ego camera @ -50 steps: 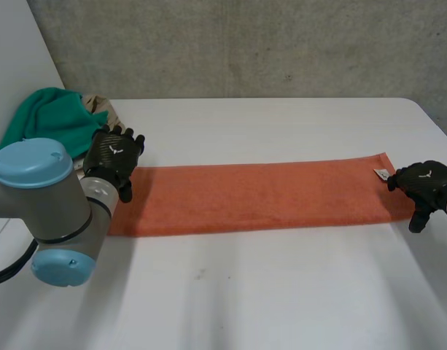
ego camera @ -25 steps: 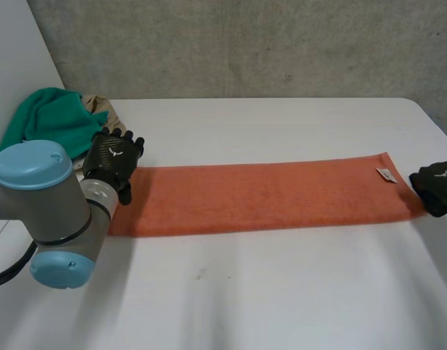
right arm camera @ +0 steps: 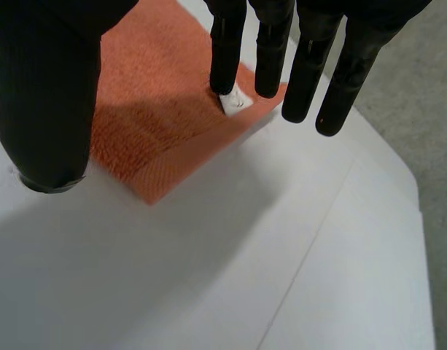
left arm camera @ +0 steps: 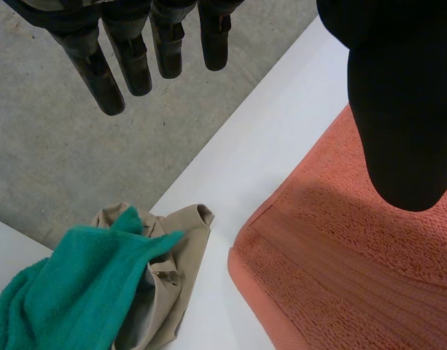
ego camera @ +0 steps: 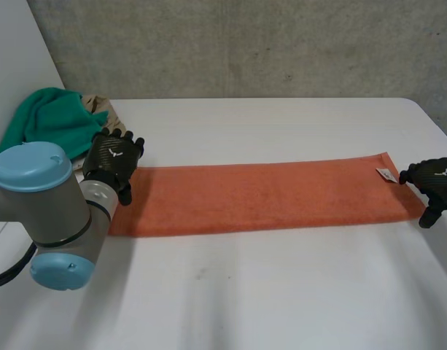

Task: Fold the laundry.

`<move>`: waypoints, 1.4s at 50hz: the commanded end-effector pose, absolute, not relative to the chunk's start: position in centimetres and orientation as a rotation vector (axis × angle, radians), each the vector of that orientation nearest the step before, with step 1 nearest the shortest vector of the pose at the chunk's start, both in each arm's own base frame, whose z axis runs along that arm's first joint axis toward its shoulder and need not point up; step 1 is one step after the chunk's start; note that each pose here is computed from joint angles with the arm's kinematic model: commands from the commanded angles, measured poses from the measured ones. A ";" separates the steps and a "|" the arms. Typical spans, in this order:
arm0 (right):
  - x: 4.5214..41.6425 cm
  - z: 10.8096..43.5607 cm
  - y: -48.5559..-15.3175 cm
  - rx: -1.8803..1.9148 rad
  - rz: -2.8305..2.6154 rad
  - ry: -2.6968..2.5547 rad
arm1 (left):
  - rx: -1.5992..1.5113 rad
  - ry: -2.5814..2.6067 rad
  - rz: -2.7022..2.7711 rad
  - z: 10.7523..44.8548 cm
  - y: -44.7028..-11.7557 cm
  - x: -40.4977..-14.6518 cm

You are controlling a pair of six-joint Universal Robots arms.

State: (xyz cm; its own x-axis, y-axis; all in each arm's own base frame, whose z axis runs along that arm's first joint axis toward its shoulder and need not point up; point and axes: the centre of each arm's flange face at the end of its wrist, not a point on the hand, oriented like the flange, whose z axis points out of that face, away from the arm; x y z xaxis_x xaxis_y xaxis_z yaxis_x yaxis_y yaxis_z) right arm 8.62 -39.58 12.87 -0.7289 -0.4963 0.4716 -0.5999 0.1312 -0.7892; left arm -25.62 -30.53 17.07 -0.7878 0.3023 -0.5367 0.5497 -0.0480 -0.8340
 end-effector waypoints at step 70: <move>40.7 17.1 -22.2 2.119 2.148 -1.582 | 0.915 2.008 -1.960 17.9 -30.2 -25.6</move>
